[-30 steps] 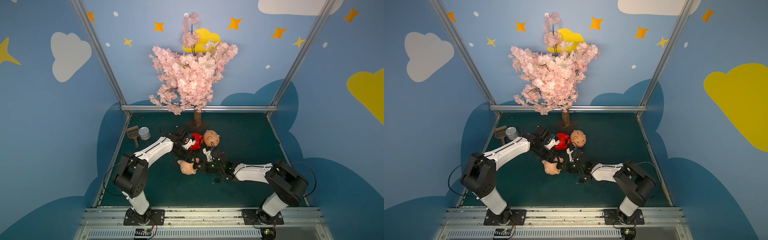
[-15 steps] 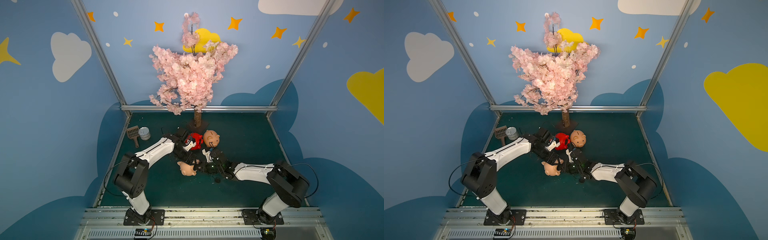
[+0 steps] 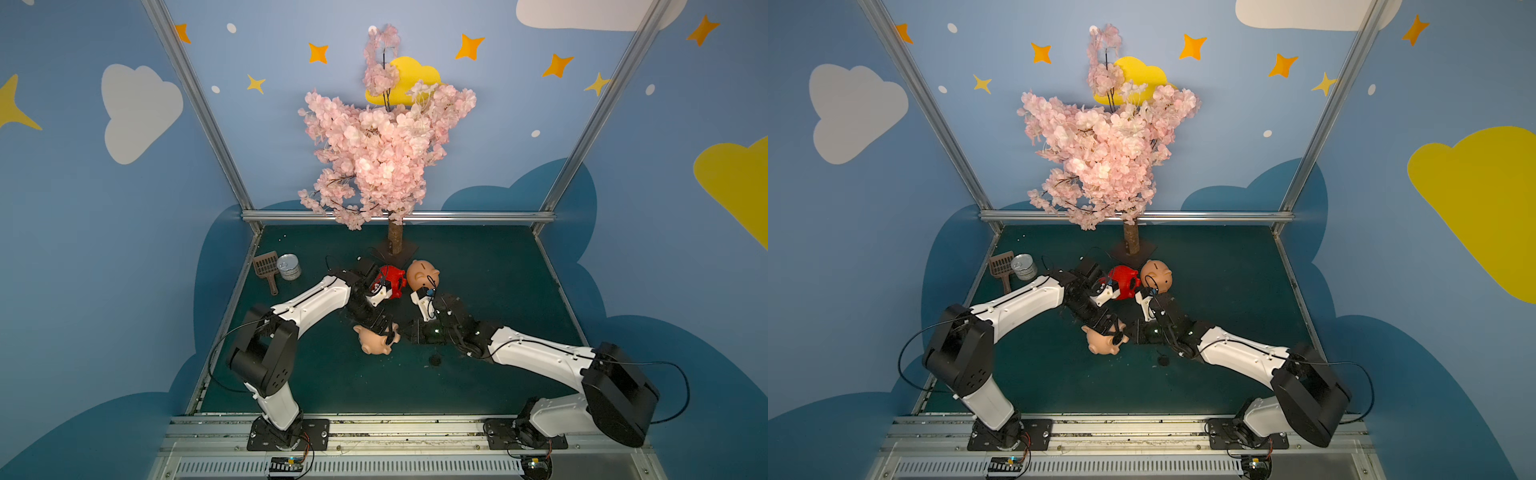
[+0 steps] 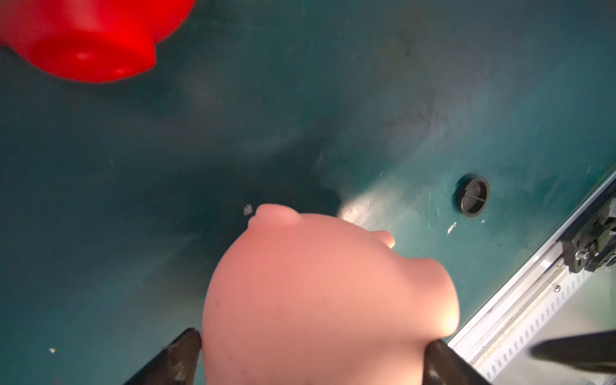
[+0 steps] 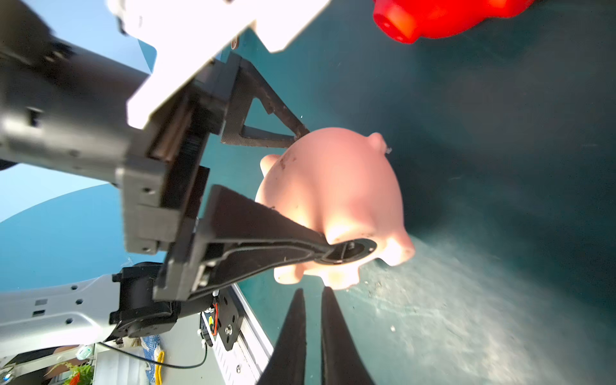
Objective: Close piggy banks
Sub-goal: Screw the knob on the piggy bank, then move the piggy bank to the center of the board.
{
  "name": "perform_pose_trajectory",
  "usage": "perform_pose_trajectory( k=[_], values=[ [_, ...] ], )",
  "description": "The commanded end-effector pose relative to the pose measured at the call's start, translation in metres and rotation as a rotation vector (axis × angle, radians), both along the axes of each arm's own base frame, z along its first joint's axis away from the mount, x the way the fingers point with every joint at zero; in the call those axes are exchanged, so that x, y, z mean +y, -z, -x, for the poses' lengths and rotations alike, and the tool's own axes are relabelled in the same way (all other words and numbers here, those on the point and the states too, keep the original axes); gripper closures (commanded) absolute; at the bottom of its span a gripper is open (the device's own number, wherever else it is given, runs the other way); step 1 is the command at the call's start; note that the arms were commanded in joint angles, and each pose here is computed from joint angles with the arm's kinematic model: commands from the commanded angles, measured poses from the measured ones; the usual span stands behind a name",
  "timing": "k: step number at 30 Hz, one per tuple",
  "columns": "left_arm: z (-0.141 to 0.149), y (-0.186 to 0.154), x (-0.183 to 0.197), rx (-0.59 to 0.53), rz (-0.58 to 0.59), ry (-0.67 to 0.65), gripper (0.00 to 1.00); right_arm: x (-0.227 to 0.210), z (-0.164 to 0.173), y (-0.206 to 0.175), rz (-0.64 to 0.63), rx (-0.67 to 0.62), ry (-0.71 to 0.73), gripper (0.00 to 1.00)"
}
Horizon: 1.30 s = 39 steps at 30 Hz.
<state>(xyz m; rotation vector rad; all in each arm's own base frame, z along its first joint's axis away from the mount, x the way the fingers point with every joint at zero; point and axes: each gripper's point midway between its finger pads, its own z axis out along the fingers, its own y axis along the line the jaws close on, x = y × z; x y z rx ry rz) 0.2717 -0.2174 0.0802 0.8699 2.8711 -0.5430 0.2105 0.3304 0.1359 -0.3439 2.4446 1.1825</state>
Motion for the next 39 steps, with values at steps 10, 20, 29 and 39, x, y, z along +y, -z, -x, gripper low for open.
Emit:
perform_pose_trajectory(
  k=[10,20,29,39],
  values=[
    [0.014,0.003,0.008,-0.032,-0.151,0.104,0.01,-0.058,-0.018,-0.031,0.069,-0.203,0.100,0.85],
    [-0.010,0.011,0.032,-0.059,-0.304,0.057,0.07,-0.072,-0.036,-0.035,0.054,-0.207,0.159,0.83],
    [-0.049,0.014,0.061,-0.069,-0.351,-0.101,0.10,-0.070,-0.042,-0.036,0.029,-0.188,0.160,0.83],
    [-0.122,0.023,0.088,-0.136,-0.377,-0.292,0.11,-0.074,-0.044,-0.039,0.017,-0.179,0.172,0.83]
  ],
)
